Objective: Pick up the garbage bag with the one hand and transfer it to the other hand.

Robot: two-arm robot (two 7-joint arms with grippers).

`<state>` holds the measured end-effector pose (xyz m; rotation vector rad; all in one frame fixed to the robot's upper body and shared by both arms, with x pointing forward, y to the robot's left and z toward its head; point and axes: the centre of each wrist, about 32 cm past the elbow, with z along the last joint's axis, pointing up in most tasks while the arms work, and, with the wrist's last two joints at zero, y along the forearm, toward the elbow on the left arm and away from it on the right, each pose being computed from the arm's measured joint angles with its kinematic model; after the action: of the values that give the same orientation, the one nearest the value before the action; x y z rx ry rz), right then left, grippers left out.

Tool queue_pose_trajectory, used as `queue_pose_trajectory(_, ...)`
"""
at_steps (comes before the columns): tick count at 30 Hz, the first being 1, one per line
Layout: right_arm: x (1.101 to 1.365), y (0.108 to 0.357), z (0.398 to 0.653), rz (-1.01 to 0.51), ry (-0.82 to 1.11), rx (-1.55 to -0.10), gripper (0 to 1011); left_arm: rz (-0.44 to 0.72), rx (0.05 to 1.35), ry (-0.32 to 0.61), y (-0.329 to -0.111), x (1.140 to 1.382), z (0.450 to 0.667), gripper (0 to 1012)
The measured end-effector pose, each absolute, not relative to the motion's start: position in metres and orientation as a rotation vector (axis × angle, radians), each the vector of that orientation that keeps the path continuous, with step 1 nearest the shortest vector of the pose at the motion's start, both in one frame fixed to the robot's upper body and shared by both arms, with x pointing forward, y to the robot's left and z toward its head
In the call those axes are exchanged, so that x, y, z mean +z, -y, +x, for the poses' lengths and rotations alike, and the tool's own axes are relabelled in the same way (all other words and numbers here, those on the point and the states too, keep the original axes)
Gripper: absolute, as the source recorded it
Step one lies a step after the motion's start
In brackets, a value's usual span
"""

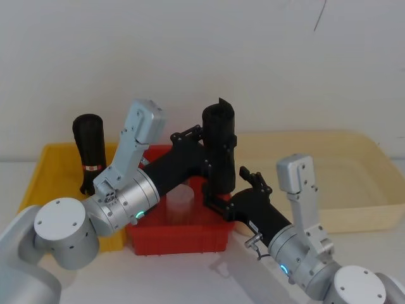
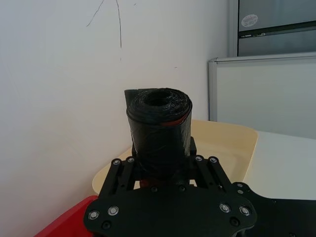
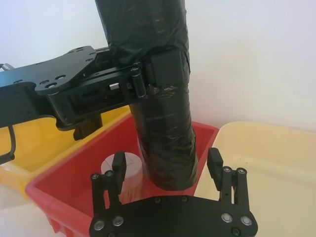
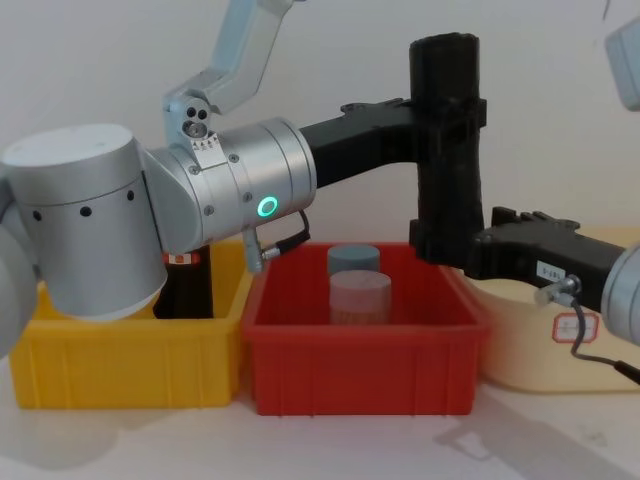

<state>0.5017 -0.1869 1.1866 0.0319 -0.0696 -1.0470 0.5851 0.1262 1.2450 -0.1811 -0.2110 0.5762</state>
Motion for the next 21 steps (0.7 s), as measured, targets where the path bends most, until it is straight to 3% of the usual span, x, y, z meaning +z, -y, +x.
queue_pose_trajectory(21,1.1877,0.1808,0.5067,-0.01,0.073,-1.067,1000,-0.181,0.576,0.211,-0.1262,1.245,0.5851,466)
